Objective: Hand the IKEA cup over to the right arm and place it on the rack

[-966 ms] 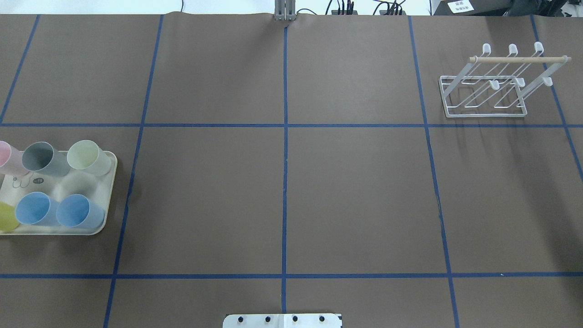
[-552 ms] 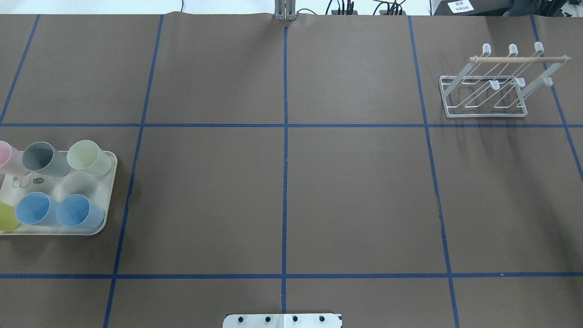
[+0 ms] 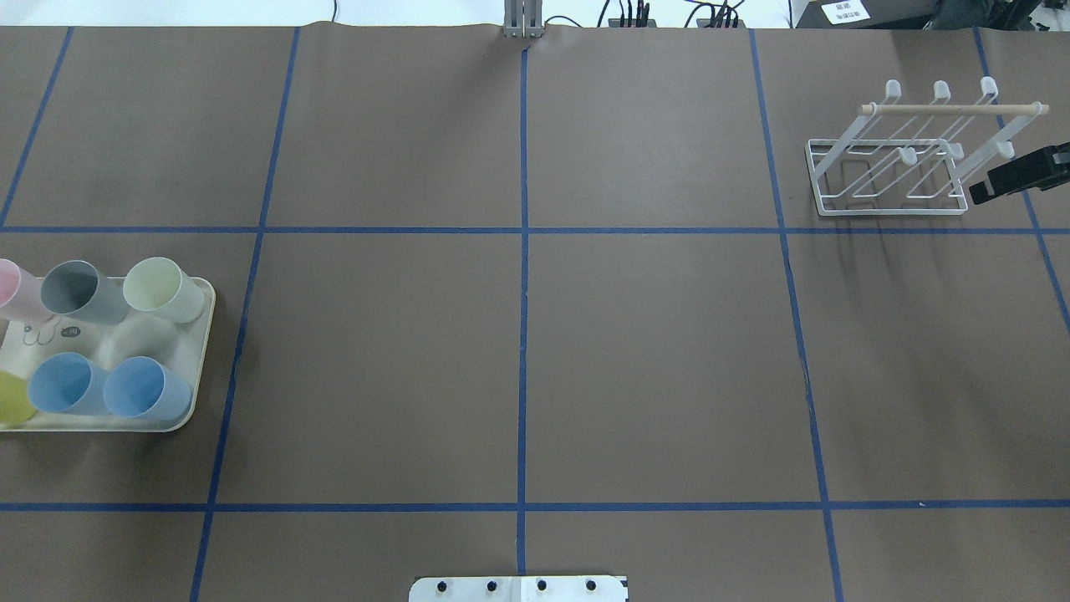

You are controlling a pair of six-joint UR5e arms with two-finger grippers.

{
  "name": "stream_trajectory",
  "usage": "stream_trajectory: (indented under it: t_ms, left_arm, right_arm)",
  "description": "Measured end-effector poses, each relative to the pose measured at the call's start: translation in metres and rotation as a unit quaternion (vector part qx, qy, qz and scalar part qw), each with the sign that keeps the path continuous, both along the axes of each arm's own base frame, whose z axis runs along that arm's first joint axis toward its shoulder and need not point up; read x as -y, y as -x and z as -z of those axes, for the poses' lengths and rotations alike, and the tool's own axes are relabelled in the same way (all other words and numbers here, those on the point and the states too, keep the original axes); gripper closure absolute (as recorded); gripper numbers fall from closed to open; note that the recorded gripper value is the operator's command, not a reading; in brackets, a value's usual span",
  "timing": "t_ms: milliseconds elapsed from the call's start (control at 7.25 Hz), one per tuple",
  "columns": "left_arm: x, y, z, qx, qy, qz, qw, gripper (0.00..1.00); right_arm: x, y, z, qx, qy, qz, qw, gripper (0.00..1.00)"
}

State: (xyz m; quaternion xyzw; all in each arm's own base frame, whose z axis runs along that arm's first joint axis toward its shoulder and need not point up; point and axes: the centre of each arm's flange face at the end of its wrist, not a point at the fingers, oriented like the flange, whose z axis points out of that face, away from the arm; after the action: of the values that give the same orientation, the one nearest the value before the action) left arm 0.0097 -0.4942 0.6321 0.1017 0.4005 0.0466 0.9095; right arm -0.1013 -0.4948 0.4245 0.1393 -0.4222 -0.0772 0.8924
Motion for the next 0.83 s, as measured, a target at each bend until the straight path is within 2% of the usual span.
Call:
stream_trajectory:
  t_ms: [414,552,828]
  left_arm:
    - [-0.002,-0.052,-0.019,0.003,0.032,0.008,0.9994,0.0]
    - [-0.004,-0.064,-0.022,0.004,0.036,0.001,0.9993,0.06]
    - [-0.008,-0.083,-0.024,0.007,0.039,-0.015,0.9991,0.6]
  right_arm:
    - [0.002,0.036,0.013,-0.014,-0.017,0.014,0.9997,0.0]
    - [0.002,0.042,0.014,-0.017,-0.019,0.016,0.9995,0.0]
    - [0.002,0.045,0.015,-0.018,-0.022,0.018,0.9994,0.0]
